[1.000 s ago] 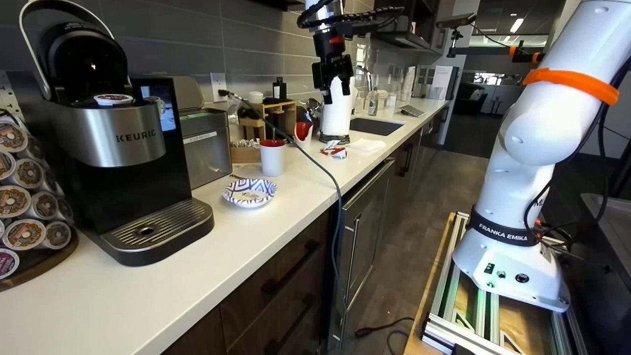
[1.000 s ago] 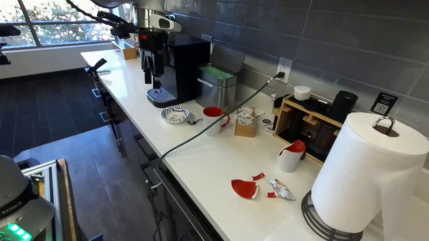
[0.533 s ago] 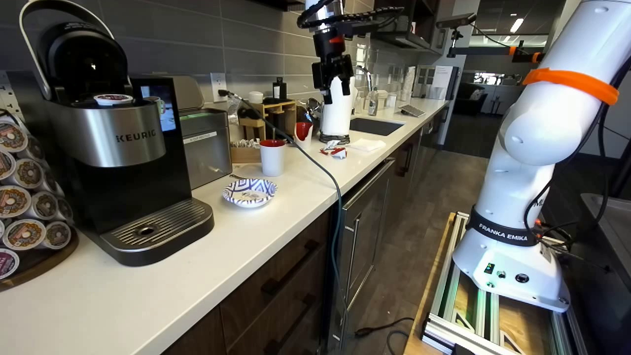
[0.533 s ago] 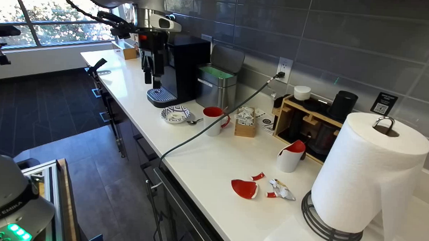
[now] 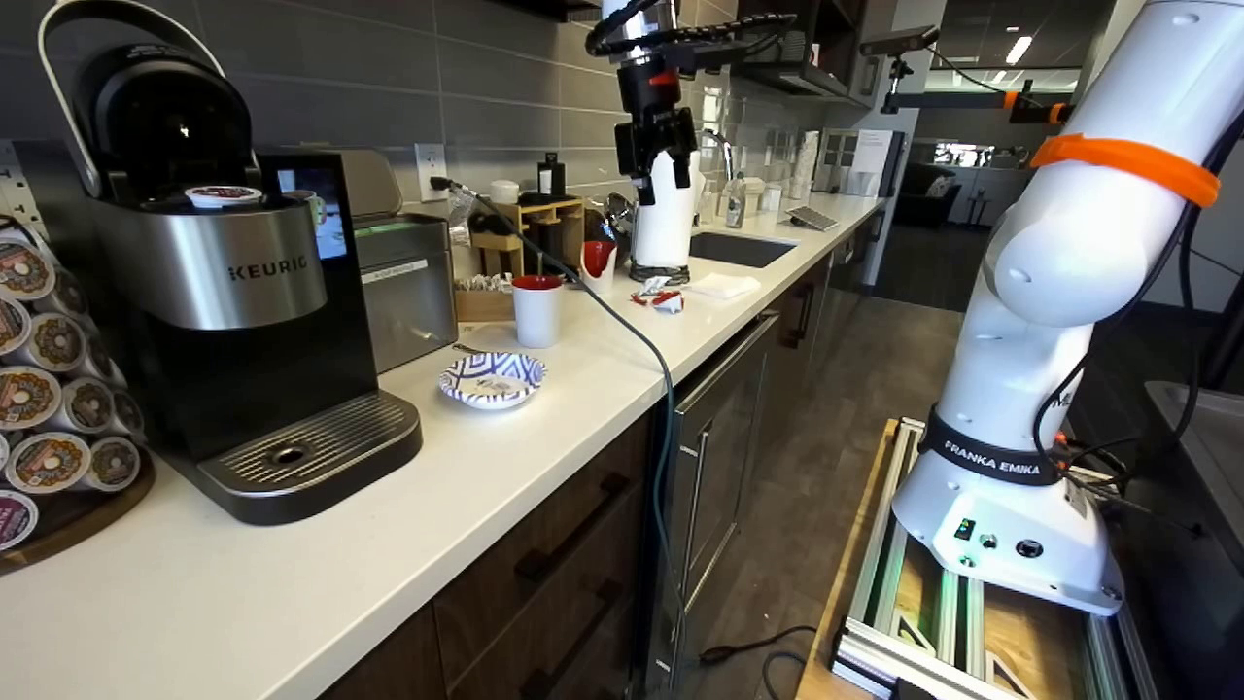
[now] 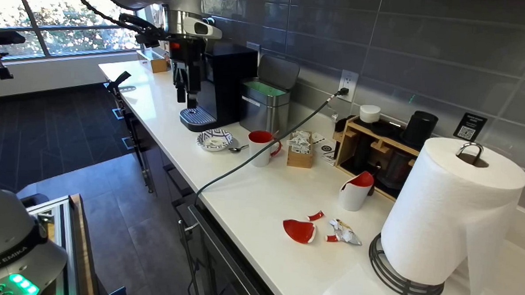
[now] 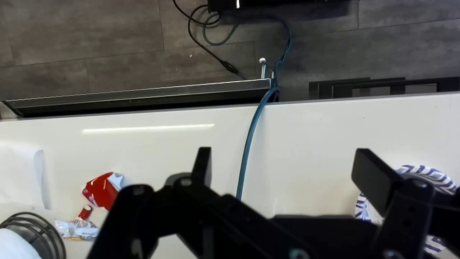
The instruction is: Remove the spoon from the mug and put it inside the bowl
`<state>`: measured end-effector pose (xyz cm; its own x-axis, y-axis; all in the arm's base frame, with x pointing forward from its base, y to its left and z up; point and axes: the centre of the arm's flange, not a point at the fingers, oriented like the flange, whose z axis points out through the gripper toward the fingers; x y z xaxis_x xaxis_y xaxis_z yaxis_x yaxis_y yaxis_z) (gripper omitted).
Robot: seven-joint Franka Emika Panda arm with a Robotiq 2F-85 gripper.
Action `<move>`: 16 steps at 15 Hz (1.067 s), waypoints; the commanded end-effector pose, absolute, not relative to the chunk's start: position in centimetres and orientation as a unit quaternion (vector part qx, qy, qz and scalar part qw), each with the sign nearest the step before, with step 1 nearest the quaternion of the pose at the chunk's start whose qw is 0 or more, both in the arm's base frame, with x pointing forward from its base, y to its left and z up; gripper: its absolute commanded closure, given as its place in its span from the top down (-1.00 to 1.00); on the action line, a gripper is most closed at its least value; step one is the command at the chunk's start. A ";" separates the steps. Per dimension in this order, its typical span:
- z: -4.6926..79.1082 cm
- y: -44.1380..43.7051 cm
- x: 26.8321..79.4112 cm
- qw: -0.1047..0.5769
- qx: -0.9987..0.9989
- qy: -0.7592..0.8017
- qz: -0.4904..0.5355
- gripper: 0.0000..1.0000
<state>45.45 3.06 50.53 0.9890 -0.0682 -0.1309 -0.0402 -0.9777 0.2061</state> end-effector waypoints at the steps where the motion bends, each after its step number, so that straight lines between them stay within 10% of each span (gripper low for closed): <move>1: 50.4 3.6 45.4 0.098 0.993 -0.023 -0.067 1.00; 16: 45.9 14.8 44.8 0.079 0.994 0.069 -0.002 1.00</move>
<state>44.84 14.82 45.94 0.9906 0.1360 -0.0150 0.1366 -0.9781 0.1573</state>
